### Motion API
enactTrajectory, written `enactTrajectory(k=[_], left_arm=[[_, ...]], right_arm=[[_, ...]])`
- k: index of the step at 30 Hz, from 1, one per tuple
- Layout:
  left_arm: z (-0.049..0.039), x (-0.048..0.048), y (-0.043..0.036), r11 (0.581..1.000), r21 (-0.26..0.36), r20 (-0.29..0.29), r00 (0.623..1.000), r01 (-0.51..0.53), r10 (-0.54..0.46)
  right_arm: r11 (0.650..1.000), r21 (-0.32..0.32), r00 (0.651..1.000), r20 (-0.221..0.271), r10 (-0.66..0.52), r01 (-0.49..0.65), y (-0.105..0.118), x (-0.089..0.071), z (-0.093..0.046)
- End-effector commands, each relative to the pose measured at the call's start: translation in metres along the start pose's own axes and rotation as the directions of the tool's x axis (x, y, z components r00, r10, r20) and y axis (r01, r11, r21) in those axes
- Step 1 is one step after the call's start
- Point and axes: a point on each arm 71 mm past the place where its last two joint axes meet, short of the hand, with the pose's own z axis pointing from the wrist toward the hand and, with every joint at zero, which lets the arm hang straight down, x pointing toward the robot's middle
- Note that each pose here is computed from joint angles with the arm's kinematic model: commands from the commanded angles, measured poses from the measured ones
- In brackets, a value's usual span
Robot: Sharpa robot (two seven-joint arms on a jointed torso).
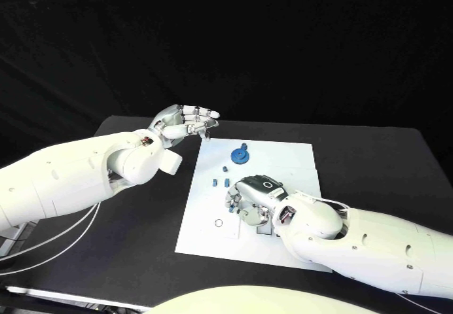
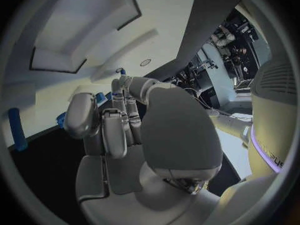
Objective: Assemble the parts on the task board
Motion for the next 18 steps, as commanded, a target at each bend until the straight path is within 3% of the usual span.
enactTrajectory(k=[1,18], left_arm=[[0.0005,0.0014,-0.0010,1.000,0.006,-0.010,1.000,0.008,-0.008],[0.0002,-0.0006,-0.0001,1.000,-0.002,-0.013,1.000,0.006,-0.006]], right_arm=[[1.000,0.006,0.999,-0.030,-0.030,0.031,0.0000,0.0034,0.0001],[0.999,0.024,0.999,0.014,-0.032,0.031,-0.0009,0.0018,-0.0009]])
